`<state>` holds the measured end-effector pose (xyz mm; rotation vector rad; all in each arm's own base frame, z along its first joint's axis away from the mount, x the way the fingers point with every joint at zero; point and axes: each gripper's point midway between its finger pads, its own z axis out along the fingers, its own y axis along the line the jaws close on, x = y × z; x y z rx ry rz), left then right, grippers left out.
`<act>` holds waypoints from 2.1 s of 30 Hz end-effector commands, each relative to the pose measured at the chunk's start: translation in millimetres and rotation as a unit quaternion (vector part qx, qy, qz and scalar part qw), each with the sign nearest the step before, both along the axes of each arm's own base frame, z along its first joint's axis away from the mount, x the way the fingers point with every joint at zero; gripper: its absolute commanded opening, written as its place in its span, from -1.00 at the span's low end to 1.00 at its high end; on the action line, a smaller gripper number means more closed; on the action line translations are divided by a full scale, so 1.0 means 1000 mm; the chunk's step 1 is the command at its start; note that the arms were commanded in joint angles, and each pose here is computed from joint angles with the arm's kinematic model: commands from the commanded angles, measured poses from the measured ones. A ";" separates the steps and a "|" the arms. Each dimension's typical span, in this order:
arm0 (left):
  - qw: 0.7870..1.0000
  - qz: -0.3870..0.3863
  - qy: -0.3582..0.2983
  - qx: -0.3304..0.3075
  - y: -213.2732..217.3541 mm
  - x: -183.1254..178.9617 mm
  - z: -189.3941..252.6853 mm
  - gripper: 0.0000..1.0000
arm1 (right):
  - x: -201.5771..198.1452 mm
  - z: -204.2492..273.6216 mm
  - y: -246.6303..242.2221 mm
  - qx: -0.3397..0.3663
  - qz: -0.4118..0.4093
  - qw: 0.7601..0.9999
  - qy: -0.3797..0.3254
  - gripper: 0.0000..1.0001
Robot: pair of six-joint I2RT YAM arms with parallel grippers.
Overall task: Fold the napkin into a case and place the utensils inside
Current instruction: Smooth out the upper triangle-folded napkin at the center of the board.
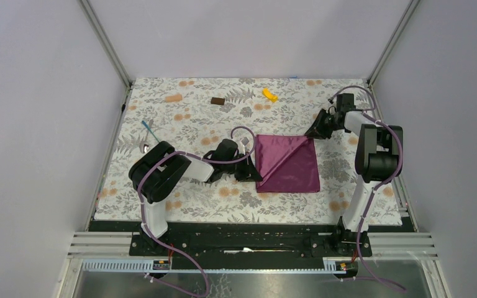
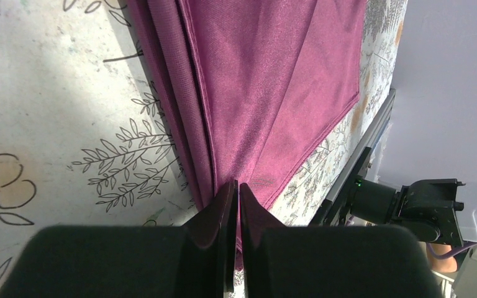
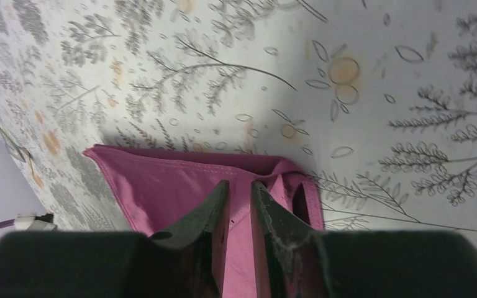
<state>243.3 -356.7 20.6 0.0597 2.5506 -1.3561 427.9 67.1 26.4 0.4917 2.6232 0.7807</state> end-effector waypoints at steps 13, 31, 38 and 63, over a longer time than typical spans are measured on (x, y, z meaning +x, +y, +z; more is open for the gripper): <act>0.997 0.011 -0.071 -0.004 0.001 0.038 0.089 -0.15 | -0.022 0.070 0.057 0.025 0.053 0.995 -0.084 -0.11; 0.995 0.023 -0.095 -0.003 0.029 0.015 0.111 -0.09 | -0.004 -0.002 -0.005 -0.064 0.001 0.998 -0.027 -0.41; 0.995 0.001 -0.105 -0.003 0.032 0.005 0.119 -0.05 | -0.012 0.047 0.013 -0.103 0.026 0.993 -0.054 -0.24; 0.999 -0.034 -0.007 -0.029 -0.003 -0.012 0.019 -0.89 | -0.082 0.016 0.119 0.174 0.108 0.979 -0.010 -0.44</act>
